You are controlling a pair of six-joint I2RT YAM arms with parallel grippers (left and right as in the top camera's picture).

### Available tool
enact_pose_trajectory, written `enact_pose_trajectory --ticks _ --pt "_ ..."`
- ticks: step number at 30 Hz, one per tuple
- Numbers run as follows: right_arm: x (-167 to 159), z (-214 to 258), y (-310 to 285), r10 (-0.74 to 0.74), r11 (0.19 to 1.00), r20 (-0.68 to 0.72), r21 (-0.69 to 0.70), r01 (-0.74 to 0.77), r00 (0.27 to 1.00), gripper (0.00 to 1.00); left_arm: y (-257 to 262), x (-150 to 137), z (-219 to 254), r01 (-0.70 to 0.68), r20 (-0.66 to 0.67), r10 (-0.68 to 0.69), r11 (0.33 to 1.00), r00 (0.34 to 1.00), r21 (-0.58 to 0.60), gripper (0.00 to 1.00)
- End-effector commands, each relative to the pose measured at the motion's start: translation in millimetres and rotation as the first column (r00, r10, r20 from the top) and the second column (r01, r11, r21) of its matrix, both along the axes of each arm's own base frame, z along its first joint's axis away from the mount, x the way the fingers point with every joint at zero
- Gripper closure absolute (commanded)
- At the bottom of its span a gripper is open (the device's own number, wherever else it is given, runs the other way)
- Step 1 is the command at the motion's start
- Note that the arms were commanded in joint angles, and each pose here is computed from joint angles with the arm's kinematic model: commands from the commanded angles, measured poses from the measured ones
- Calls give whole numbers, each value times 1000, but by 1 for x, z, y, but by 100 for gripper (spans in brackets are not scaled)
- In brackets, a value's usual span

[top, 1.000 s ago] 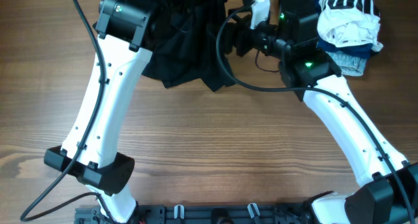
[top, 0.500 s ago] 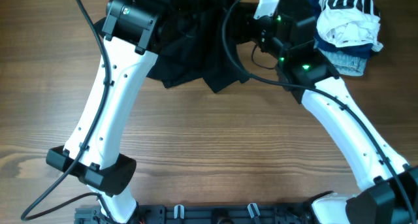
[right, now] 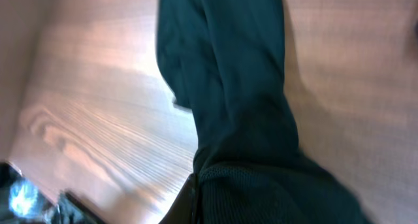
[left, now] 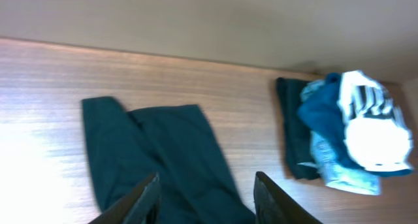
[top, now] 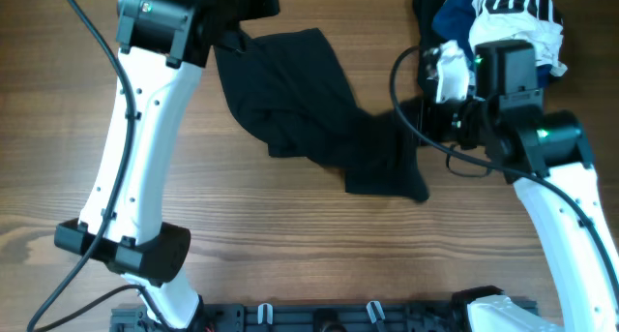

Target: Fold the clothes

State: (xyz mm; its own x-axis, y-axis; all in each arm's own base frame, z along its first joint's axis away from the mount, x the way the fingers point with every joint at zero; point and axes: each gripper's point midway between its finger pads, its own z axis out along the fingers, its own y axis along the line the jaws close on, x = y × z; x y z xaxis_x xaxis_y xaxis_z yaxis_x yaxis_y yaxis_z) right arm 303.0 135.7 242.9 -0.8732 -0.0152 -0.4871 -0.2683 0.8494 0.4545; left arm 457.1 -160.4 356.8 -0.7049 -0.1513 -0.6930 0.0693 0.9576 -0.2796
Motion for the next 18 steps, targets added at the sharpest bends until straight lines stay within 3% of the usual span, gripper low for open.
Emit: enact_pose_trajectory --ticks 1,9,18 --pt "1 -21 2 58 998 -41 -32 -60 997 96 5 21 -50 51 -87 -40 992 995 119 50" --pt "25 -41 6 52 998 -52 -36 -54 997 95 62 90 -177 -61 -264 106 983 959 172 44" --pt "32 -66 5 42 997 -120 -63 -50 992 95 103 137 -273 -138 -294 188 973 937 183 36"
